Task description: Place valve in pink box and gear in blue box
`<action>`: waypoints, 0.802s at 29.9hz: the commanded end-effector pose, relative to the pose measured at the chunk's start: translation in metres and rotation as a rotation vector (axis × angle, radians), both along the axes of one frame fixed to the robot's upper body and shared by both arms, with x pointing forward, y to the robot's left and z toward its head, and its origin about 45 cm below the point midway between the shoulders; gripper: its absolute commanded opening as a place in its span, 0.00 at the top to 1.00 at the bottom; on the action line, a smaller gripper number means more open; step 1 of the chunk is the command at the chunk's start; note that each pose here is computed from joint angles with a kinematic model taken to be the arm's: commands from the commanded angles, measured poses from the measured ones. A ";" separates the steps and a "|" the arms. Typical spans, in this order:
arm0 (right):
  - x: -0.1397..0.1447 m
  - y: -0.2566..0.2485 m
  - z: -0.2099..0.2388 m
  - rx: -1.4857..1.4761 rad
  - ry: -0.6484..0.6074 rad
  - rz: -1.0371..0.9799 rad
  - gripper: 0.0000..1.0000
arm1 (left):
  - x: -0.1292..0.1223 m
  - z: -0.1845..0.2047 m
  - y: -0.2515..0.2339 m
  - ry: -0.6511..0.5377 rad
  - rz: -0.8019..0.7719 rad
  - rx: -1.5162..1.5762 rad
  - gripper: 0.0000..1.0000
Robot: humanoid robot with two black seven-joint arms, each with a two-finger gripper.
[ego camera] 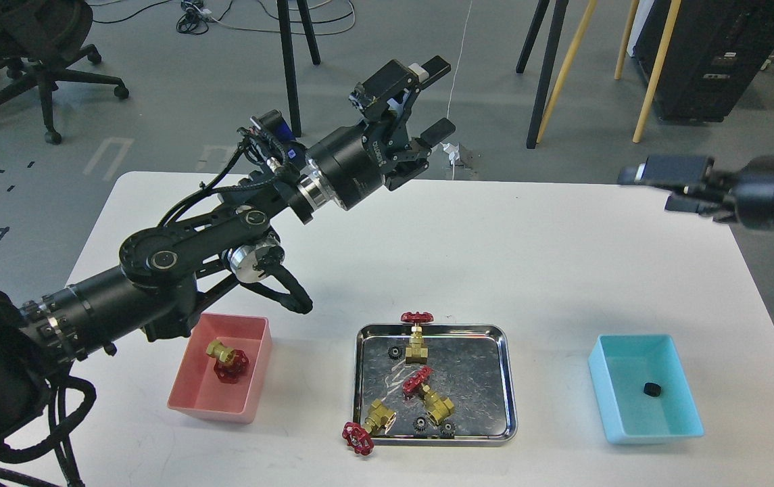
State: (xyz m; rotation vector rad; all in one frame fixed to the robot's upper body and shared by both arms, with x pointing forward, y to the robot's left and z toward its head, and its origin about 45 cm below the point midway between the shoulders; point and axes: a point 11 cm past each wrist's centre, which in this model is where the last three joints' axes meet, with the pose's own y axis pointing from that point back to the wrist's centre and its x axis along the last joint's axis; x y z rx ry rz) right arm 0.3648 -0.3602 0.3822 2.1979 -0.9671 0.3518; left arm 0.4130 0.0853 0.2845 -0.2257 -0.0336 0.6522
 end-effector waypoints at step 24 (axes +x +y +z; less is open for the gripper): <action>0.090 -0.009 -0.106 1.271 0.271 -0.502 0.00 | 0.033 0.002 0.194 0.163 0.308 -0.364 0.01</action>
